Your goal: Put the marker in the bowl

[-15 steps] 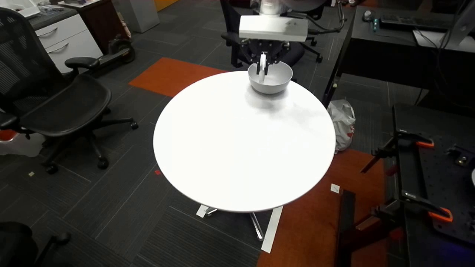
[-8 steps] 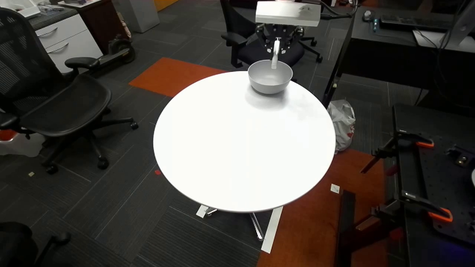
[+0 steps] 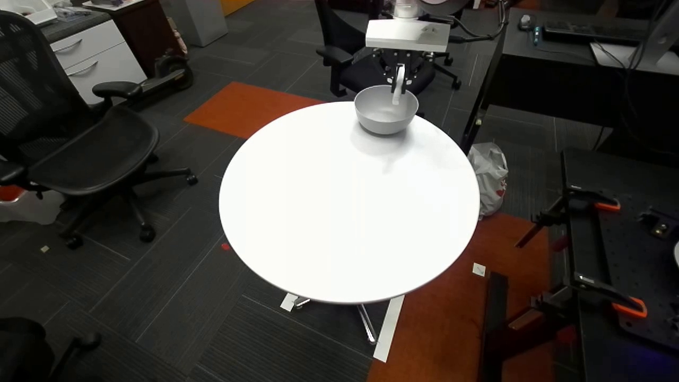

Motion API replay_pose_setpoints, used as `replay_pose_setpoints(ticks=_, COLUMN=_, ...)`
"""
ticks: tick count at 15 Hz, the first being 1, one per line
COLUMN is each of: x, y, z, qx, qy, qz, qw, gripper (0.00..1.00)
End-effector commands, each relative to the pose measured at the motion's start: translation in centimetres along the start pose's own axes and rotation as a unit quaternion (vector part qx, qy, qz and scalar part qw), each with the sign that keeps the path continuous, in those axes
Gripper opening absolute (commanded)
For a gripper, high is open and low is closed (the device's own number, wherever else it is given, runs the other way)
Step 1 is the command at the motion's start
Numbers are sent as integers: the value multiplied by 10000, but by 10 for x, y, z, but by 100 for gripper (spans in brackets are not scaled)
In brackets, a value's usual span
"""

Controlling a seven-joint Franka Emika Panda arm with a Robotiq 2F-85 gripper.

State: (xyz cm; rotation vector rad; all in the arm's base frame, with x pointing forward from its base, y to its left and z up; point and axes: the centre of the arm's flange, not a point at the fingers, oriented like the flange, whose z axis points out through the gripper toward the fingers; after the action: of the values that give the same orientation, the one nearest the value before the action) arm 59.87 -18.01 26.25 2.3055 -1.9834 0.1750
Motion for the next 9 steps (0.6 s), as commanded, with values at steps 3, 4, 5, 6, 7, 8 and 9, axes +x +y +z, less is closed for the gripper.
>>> replay_pose_setpoints(ticks=3, x=14, y=-16, z=17, qx=2, qy=-88, qz=351, qw=9993, gripper=46)
replay_pose_setpoints(ticks=4, x=14, y=-18, z=19, qx=0, qy=-94, qz=372, qw=9993, gripper=51)
replay_pose_setpoints(ticks=5, x=16, y=-19, z=20, qx=-3, qy=-90, qz=389, qw=9992, gripper=59)
replay_pose_setpoints(ticks=6, x=16, y=-20, z=20, qx=2, qy=-86, qz=405, qw=9991, gripper=66)
replay_pose_setpoints(ticks=7, x=17, y=-21, z=19, qx=9, qy=-77, qz=419, qw=9991, gripper=75)
replay_pose_setpoints(ticks=8, x=17, y=-22, z=19, qx=17, qy=-65, qz=423, qw=9991, gripper=81)
replay_pose_setpoints(ticks=9, x=18, y=-23, z=18, qx=28, qy=-59, qz=425, qw=9991, gripper=90)
